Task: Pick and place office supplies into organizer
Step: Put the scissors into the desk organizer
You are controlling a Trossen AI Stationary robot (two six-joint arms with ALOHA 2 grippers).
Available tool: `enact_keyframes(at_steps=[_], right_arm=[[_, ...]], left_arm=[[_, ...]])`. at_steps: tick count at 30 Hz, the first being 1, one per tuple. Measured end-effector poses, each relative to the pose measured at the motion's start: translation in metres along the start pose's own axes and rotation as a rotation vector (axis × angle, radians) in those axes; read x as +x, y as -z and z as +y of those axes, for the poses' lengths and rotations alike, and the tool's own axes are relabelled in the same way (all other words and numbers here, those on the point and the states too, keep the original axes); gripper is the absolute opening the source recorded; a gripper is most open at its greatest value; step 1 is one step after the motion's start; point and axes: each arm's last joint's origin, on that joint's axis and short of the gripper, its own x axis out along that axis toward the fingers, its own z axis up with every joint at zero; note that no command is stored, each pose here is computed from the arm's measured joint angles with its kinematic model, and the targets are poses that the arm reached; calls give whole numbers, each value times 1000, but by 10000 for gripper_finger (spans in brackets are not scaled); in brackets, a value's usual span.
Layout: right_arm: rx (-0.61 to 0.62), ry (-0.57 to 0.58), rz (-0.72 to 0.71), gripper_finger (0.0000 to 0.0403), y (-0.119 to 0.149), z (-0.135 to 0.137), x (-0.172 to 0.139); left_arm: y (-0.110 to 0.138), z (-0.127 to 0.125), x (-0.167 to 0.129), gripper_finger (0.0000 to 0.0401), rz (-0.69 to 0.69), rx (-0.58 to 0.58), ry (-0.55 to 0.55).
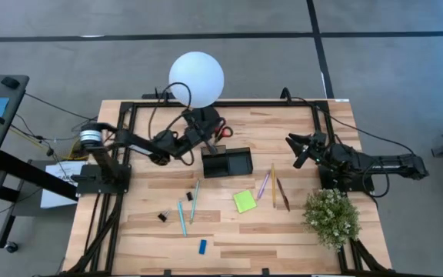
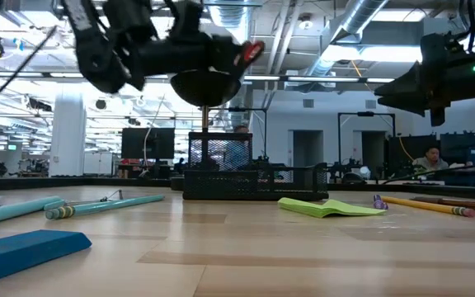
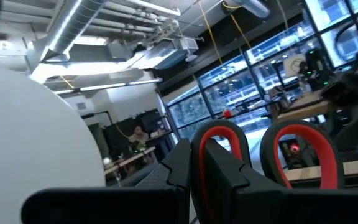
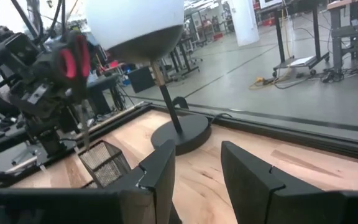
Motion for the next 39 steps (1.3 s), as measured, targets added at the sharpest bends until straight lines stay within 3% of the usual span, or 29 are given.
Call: enact_keyframes(at_steps=[10, 15, 19, 39], right_arm=[[-12, 25, 85, 123, 9, 1, 5], [-35, 36, 120, 123, 13, 1, 7], [-21, 44, 136, 123, 15, 1, 8], [1, 57, 164, 123, 18, 1, 10]], left_arm=[[42, -19, 4, 11, 145, 46, -40], [45, -31, -1, 14, 210, 151, 10], [44, -38, -5, 27, 287, 197, -30], [33, -61, -21, 35, 450, 253, -158]])
